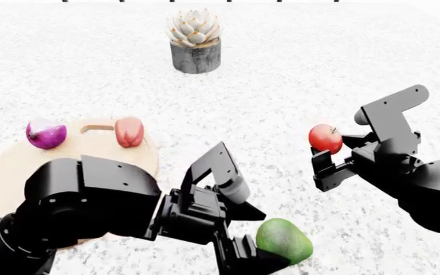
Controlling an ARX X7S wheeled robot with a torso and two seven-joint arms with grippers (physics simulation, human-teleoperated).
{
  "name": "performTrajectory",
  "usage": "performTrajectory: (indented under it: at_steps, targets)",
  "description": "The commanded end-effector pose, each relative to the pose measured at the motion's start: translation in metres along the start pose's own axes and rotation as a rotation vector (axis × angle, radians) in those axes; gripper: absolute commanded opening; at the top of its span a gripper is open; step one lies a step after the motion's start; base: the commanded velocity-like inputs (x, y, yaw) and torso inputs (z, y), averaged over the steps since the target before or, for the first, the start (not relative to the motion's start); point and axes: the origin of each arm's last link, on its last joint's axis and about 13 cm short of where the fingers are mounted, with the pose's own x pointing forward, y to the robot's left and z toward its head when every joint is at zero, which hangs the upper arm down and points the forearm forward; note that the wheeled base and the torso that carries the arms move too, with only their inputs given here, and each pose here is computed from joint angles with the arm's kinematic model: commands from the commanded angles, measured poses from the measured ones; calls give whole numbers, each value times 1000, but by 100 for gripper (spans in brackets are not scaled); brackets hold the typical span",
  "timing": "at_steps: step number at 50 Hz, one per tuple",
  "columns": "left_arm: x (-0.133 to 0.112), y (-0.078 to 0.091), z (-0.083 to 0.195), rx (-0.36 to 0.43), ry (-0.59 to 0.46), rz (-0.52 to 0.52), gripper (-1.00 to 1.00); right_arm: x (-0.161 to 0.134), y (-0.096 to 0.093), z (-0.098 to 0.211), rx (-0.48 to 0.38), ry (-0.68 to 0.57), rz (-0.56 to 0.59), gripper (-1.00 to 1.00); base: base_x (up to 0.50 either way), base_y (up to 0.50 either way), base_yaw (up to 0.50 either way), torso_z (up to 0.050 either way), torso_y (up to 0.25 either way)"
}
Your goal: Place the avocado, onion, tomato and bell pepper on the cutting board.
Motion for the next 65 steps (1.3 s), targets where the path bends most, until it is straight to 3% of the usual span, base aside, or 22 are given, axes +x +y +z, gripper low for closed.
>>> performTrajectory:
  at_steps: [1, 15, 16, 28, 44, 63, 65]
  targets:
    - [4, 7, -3, -33, 5, -8, 100, 2, -2, 1, -16, -11, -8, -100, 0, 0, 0, 0, 0]
    - [8, 8, -7, -47, 20, -21, 100, 2, -3, -1, -14, -10, -13, -100, 0, 0, 0, 0, 0]
    - [8, 8, -7, -51, 19, -22, -100, 2, -3, 0, -12, -12, -13, -100, 0, 0, 0, 0, 10]
    - [6, 4, -7, -42, 13, -48, -100, -1, -4, -1, -14, -15, -14, -100, 0, 0, 0, 0, 0]
    - [-3, 2, 1, -2, -46, 9, -100, -2, -2, 0, -21, -17, -16, -100, 0, 0, 0, 1, 0]
    - [-31, -16, 16, 91, -223, 181, -100, -7, 2, 7, -25, -48, -12, -100, 0, 0, 0, 0, 1]
    - [-33, -21, 16, 127, -239, 197, -100, -9, 2, 8, -23, -56, -13, -100, 0, 0, 0, 0, 0]
